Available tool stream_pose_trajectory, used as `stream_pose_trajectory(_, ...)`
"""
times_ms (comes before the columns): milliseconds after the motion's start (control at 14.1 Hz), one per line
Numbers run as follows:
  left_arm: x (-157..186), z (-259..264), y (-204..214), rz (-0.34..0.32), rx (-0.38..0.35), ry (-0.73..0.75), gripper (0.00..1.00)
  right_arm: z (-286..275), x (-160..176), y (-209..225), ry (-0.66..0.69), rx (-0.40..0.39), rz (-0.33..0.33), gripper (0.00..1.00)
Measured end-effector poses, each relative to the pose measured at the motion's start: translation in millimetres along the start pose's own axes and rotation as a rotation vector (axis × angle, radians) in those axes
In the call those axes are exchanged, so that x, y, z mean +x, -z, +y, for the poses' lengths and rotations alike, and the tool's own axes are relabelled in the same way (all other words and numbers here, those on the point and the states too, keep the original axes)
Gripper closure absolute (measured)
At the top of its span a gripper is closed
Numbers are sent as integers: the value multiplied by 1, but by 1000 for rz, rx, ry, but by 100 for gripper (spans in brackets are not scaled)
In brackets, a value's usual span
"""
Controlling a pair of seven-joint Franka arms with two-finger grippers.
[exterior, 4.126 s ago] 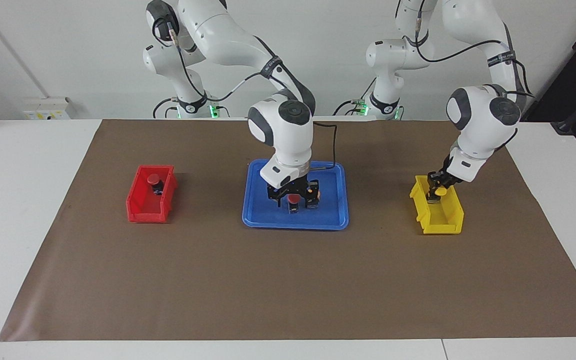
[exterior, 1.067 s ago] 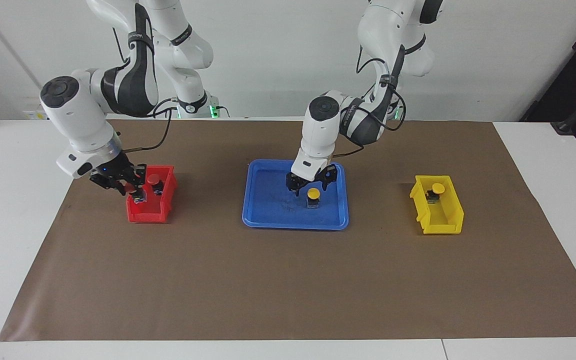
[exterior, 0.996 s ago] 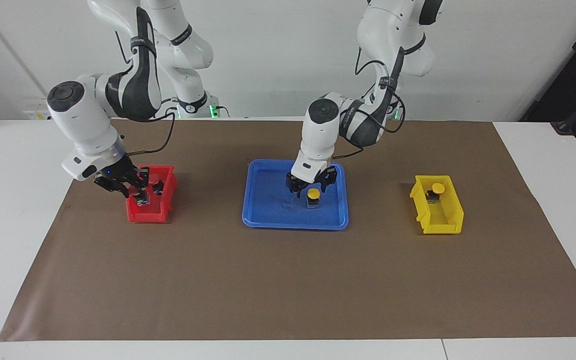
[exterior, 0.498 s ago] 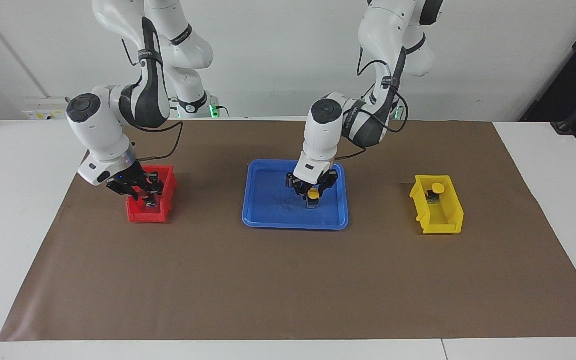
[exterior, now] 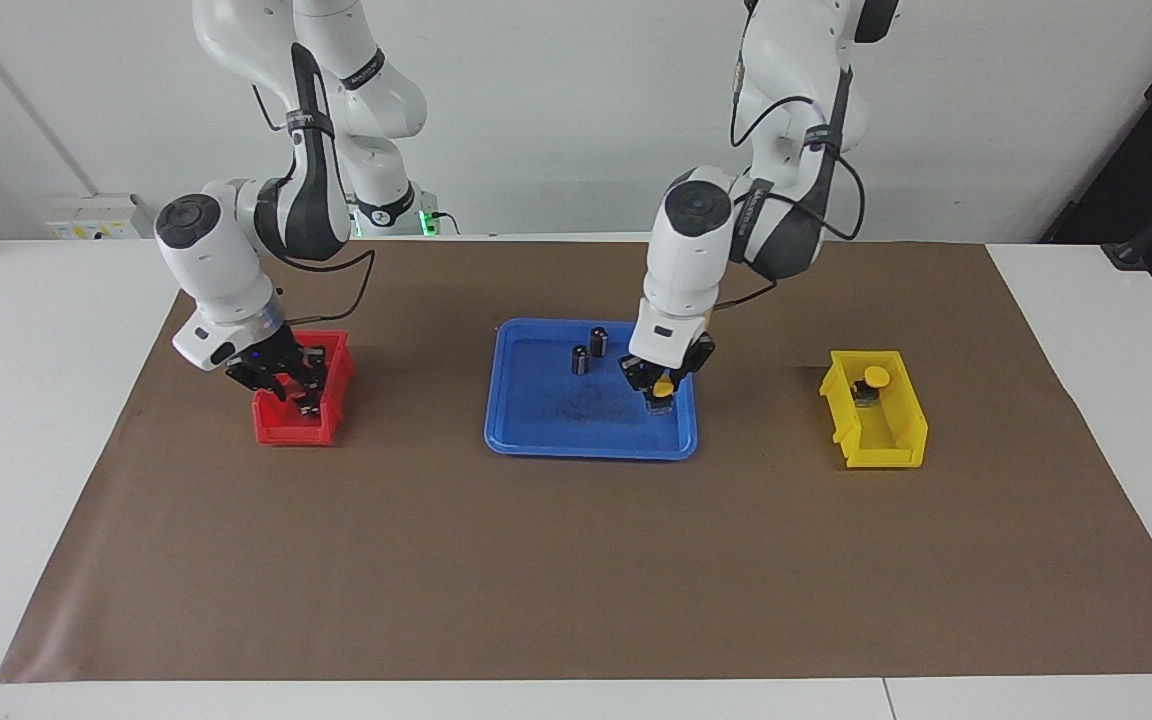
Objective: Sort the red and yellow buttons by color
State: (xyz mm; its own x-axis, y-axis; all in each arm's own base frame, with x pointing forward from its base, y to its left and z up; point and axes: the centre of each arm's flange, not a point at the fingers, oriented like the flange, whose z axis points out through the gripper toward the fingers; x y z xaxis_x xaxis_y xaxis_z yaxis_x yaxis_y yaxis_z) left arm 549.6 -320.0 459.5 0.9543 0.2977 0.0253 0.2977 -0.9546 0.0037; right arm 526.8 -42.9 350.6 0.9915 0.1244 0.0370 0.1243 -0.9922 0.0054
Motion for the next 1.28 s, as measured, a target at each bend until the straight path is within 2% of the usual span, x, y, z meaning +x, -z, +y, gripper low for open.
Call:
stream_pose_trajectory(213,84,-102,57,14,-7,12,59,-1,-4,-4,0,-1,3,59)
stream_pose_trajectory(356,124,-165,60,18,-4,-14,59,-1,-5,-5,0,-1,3,58)
stream_pose_trajectory(427,138,-189,58,15,0,-30,59,-1,-6,-4,0,-2,4,54)
stream_pose_trajectory(498,147,-207,55,13,3,-44,59,-1,-6,-3,0,-2,6,54)
stream_pose_trajectory(640,158,-229,51,13,4,-68,59,-1,-6,-2,8,-3,8,43)
stream_pose_trajectory(925,166,-246,48,9,7,-112,59,0,1,16,22,4,-26,42)
stream_pose_trajectory(1209,165,-247,31,17,5,-132,59,-2,23,67,33,9,-50,39)
stream_pose_trajectory(1281,164,-248,23,17,5,-139,59,-3,28,82,37,11,-58,35)
